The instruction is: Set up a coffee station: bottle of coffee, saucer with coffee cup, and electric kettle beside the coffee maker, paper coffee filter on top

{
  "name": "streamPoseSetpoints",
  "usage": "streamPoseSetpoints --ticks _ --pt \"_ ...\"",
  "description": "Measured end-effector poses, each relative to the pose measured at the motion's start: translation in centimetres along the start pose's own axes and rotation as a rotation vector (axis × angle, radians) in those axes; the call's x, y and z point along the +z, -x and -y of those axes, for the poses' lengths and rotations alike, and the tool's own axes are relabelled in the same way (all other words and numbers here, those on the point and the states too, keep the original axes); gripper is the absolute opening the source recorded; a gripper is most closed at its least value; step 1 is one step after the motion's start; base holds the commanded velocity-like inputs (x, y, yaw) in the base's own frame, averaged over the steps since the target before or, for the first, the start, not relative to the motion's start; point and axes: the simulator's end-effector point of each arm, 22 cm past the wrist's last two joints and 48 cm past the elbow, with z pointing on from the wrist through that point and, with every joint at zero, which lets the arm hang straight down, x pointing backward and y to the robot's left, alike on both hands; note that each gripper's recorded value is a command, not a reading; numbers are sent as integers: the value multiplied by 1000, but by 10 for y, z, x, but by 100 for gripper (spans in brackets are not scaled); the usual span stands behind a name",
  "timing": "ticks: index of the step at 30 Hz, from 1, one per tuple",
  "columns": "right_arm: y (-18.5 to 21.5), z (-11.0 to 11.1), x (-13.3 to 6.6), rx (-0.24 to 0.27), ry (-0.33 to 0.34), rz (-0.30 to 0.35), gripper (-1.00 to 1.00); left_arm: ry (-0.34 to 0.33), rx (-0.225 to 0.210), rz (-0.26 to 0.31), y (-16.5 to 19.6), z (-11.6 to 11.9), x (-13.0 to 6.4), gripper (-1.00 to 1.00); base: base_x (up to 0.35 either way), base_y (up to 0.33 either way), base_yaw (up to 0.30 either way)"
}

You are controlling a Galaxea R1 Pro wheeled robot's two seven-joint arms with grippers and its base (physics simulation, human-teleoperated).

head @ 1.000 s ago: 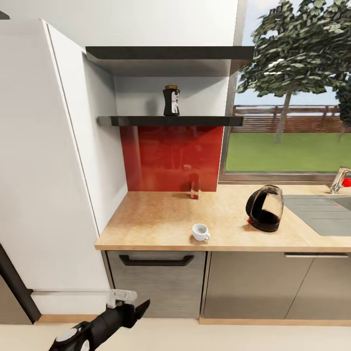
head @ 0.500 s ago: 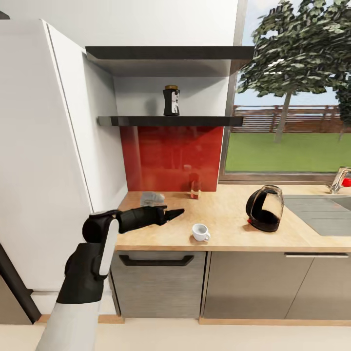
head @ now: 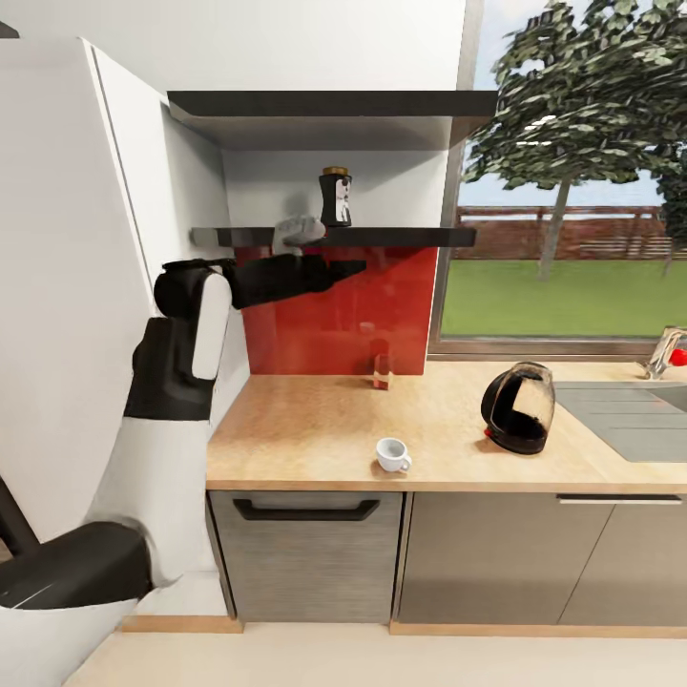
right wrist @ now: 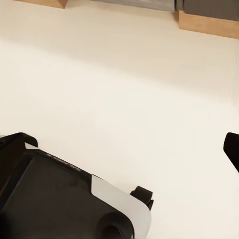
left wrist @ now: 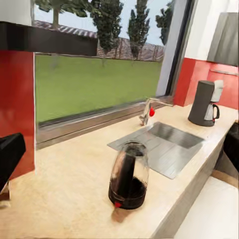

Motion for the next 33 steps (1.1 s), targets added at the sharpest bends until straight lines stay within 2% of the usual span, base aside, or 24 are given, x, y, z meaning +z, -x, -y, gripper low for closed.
streamPoseSetpoints --ticks 1,7,8,11,12,13,15,17,19,21,24,33 --pt "0 0 0 0 -1 0 100 58 10 2 14 -12 3 100 0 0 0" --pt "0 1 0 0 -3 0 100 294 74 27 98 -52 9 100 0 0 0" --pt "0 1 0 0 -4 0 100 314 76 27 104 -55 9 100 0 0 0" --pt "-1 1 0 1 -4 -1 100 455 88 23 122 -82 4 100 0 0 0" --pt "-1 1 0 0 -4 -1 100 467 94 21 123 -83 4 100 0 0 0" --pt "-2 1 0 1 -4 -3 100 488 137 19 125 -80 9 100 0 0 0" --pt "-4 1 0 2 -4 -5 100 496 187 20 127 -74 15 100 0 0 0" --pt "-9 1 -1 -14 -5 11 100 526 286 35 130 -64 25 100 0 0 0" --pt "-13 0 -2 -37 -5 36 100 579 331 53 135 -67 24 100 0 0 0" --pt "-20 0 -3 -49 -5 48 100 626 352 68 139 -71 21 100 17 0 0" --pt "-26 -1 -5 -54 -6 53 100 658 364 79 143 -74 18 100 142 0 0" --pt "-42 -2 -6 -43 -7 35 100 680 370 87 145 -76 16 100 107 0 0"
